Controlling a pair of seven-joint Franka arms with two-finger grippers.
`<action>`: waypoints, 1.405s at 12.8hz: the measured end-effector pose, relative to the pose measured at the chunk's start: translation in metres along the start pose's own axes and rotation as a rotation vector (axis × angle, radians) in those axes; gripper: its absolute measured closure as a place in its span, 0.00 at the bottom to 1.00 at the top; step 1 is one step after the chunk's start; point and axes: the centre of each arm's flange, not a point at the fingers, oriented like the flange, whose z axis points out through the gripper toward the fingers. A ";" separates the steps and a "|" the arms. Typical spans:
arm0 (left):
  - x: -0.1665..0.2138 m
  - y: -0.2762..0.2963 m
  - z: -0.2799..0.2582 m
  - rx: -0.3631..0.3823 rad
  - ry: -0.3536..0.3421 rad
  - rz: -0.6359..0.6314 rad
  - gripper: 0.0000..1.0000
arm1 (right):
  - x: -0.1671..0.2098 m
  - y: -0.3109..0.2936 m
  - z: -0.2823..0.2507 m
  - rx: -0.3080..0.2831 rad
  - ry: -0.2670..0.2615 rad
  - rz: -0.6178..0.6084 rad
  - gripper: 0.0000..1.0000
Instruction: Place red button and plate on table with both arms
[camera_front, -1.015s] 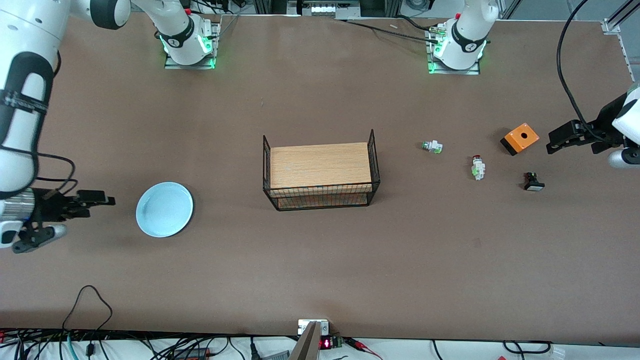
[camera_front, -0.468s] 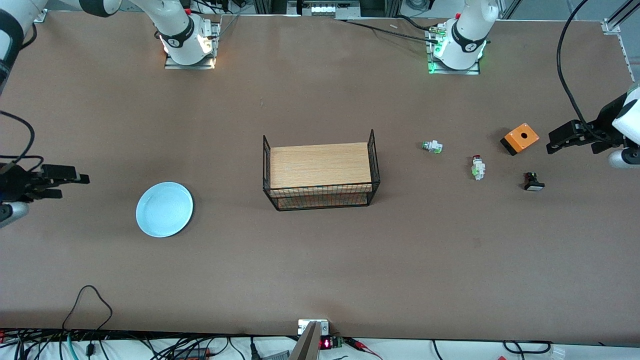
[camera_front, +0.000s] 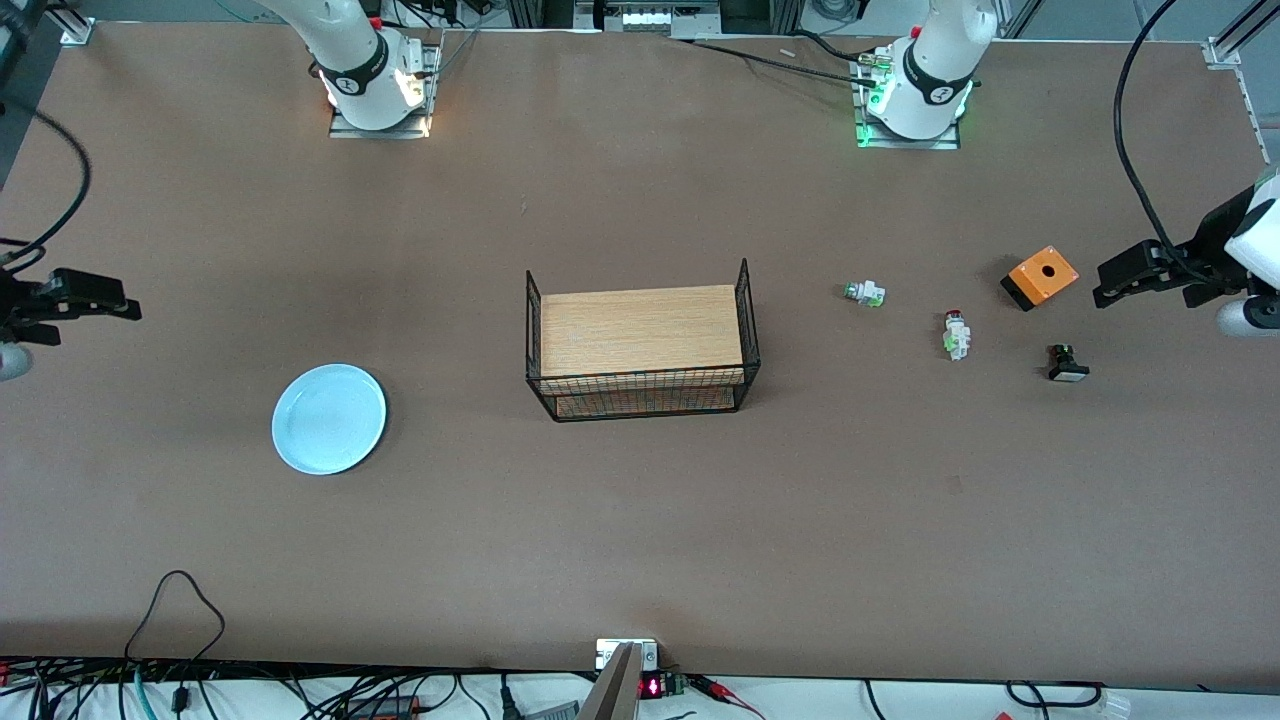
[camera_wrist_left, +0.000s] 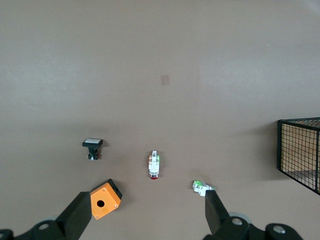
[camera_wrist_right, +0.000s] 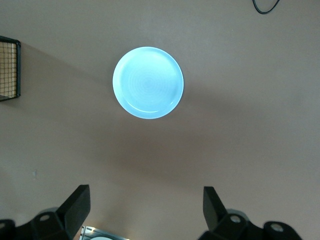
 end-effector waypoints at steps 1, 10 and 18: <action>0.000 0.000 0.000 0.000 0.000 -0.001 0.00 | -0.004 -0.008 0.001 -0.006 -0.005 0.010 0.00; 0.000 -0.001 0.000 0.000 0.000 -0.002 0.00 | -0.063 -0.031 0.020 -0.004 0.015 -0.034 0.00; 0.000 -0.001 0.000 0.000 0.000 -0.002 0.00 | -0.103 -0.026 0.004 -0.072 0.063 0.015 0.00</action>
